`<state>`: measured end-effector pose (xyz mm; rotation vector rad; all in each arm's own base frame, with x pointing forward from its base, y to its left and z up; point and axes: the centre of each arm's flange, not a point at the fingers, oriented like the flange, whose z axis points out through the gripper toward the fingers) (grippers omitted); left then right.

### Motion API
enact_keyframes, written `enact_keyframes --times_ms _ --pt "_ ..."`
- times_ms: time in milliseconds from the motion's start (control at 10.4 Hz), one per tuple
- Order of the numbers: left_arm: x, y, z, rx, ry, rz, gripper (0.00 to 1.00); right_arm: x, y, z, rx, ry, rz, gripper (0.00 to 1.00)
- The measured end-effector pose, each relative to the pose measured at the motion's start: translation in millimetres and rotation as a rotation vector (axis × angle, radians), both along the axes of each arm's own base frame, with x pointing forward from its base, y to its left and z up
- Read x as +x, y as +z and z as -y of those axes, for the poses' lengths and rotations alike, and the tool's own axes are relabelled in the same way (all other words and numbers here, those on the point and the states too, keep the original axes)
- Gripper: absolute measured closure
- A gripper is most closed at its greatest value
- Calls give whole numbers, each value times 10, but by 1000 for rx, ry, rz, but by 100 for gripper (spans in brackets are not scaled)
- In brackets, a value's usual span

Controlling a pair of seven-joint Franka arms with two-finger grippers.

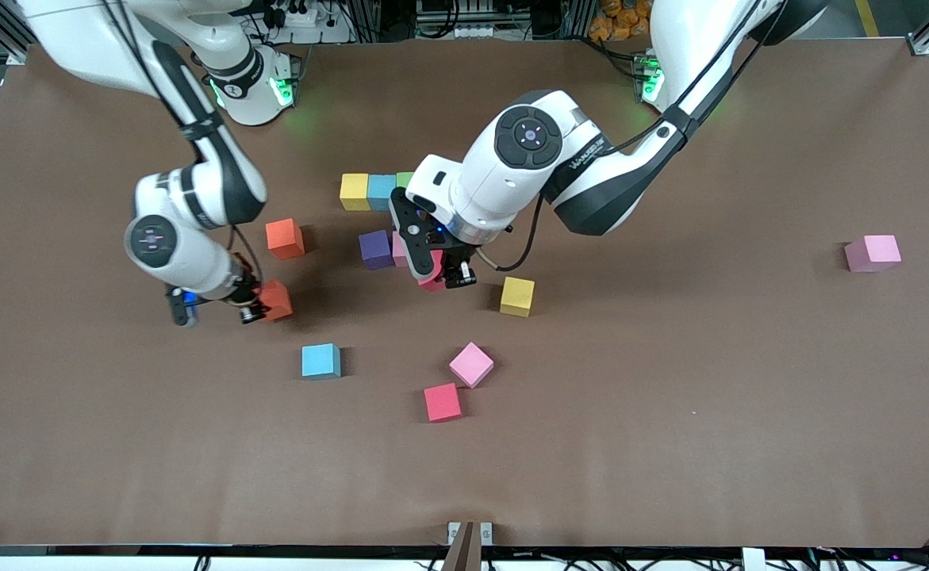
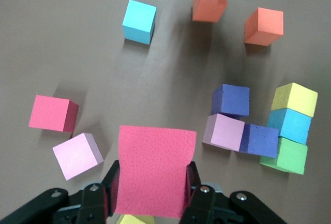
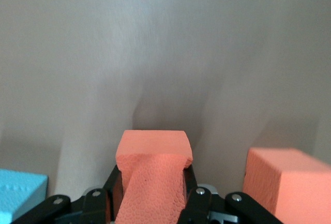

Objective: Form number 2 with 11 blocks
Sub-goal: 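Lift the red block with the left gripper while the right gripper carries orange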

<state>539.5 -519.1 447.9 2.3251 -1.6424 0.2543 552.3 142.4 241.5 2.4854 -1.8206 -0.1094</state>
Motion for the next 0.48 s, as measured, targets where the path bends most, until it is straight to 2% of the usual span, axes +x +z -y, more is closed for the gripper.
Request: enact_keyframes --times_ms 288,480 --pt "-118 27 -72 79 -55 -48 47 -226 -66 -643 -4 -55 -16 50" --pt "-197 109 -109 111 -124 -49 47 -413 -166 -896 -5 -69 -38 50"
